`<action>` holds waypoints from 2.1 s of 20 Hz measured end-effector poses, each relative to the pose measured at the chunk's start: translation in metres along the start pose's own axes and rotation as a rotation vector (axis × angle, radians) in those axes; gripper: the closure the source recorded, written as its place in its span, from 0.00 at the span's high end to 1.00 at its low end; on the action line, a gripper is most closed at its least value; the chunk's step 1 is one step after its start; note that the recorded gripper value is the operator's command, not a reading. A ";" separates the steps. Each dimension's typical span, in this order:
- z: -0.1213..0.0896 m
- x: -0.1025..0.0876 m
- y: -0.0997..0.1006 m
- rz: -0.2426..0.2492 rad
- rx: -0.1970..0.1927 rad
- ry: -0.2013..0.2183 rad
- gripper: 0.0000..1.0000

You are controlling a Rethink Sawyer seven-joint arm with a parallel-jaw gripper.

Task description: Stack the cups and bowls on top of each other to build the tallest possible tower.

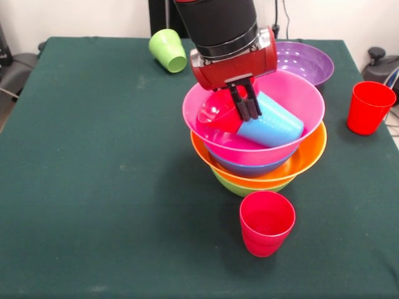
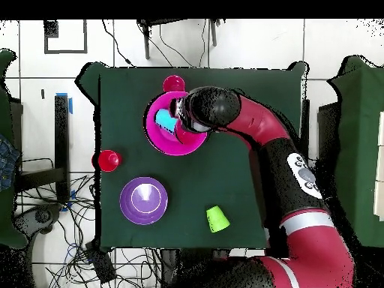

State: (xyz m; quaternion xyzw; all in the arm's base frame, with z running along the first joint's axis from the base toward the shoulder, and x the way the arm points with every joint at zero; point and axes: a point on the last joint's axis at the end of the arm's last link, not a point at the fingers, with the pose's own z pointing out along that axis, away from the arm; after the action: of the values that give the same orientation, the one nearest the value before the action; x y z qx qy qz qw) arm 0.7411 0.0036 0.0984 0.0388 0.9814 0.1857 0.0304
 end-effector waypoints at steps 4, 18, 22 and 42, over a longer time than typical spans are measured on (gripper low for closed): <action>0.002 0.002 0.002 -0.004 0.013 0.005 0.00; -0.029 0.000 -0.017 -0.030 0.131 -0.029 0.00; -0.042 -0.004 -0.023 -0.030 0.152 -0.049 0.00; -0.061 -0.016 -0.032 0.003 0.160 -0.085 0.00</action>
State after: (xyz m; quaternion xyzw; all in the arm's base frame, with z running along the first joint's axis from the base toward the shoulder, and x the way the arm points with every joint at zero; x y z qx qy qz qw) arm 0.7509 -0.0495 0.1442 0.0502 0.9908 0.1049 0.0687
